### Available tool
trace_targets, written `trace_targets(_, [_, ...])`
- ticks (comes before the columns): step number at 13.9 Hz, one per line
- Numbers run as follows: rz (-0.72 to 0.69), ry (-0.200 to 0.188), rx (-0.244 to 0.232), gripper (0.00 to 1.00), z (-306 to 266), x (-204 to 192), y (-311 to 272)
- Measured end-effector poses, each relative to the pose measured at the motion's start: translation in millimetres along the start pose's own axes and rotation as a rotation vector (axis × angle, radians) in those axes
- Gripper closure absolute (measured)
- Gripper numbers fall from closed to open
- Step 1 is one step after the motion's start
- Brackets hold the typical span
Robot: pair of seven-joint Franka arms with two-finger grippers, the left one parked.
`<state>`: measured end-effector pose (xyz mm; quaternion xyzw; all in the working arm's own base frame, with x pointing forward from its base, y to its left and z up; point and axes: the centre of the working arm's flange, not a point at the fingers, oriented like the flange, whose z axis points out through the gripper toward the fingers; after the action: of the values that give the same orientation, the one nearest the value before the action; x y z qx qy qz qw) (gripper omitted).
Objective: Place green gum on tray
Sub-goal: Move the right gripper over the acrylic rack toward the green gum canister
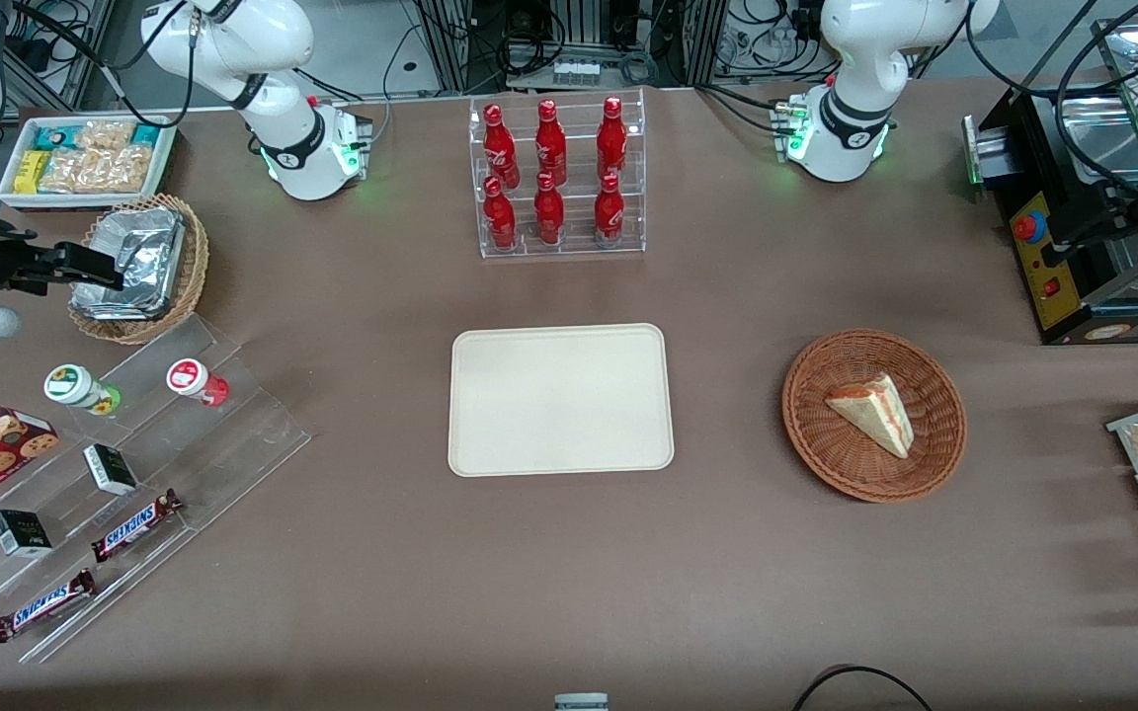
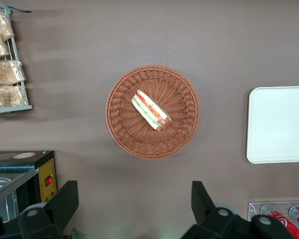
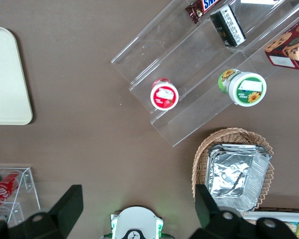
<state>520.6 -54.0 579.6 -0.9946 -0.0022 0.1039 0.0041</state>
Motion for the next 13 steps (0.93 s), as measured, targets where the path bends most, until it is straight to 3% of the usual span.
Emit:
trace_targets(3, [-0.007, 0.017, -0.032, 0.00, -0.3, 4.5, -1.9])
trace_targets(7, [-0.030, 0.029, -0.037, 0.00, 6.8, 11.2, -0.9])
trace_targets(13, [-0.304, 0.062, -0.037, 0.00, 47.4, 19.7, 52.4])
